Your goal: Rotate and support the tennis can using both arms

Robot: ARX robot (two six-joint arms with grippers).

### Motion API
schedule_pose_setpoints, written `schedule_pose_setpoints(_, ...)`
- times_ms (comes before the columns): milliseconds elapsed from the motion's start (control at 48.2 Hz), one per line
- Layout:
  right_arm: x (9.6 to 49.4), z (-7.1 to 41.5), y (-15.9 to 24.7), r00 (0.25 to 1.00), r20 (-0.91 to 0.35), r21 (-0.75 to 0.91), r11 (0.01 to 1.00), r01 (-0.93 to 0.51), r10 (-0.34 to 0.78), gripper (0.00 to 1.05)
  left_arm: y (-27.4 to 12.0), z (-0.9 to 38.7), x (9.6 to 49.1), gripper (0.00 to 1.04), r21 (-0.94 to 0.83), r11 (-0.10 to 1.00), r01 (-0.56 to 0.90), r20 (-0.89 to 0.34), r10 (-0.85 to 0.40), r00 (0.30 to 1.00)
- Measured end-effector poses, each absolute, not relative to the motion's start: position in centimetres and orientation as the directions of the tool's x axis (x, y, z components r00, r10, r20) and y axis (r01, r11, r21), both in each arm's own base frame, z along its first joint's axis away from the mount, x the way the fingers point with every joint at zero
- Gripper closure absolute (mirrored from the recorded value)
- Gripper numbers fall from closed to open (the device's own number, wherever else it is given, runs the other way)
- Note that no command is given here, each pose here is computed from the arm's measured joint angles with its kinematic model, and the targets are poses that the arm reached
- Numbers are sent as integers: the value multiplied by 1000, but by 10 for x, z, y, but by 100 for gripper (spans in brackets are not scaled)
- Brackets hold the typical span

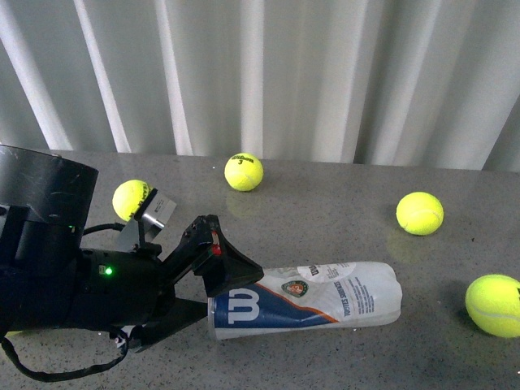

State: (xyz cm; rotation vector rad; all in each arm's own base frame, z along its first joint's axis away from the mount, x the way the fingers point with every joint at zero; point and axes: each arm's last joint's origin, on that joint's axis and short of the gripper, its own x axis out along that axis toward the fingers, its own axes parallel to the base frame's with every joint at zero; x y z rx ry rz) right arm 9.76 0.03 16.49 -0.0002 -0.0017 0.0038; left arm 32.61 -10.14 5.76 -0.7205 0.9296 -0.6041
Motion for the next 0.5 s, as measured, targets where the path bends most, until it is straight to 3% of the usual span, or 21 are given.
schedule_pose_setpoints(166, 98, 165, 0, 1000, 2, 0, 1000, -4, 4, 7, -108, 55, 332, 8, -794, 591, 140, -477, -750, 459)
schedule_pose_setpoints(498, 98, 165, 0, 1000, 1, 0, 1000, -4, 4, 7, -117, 55, 335, 56, -849, 519, 99, -422, -779, 464)
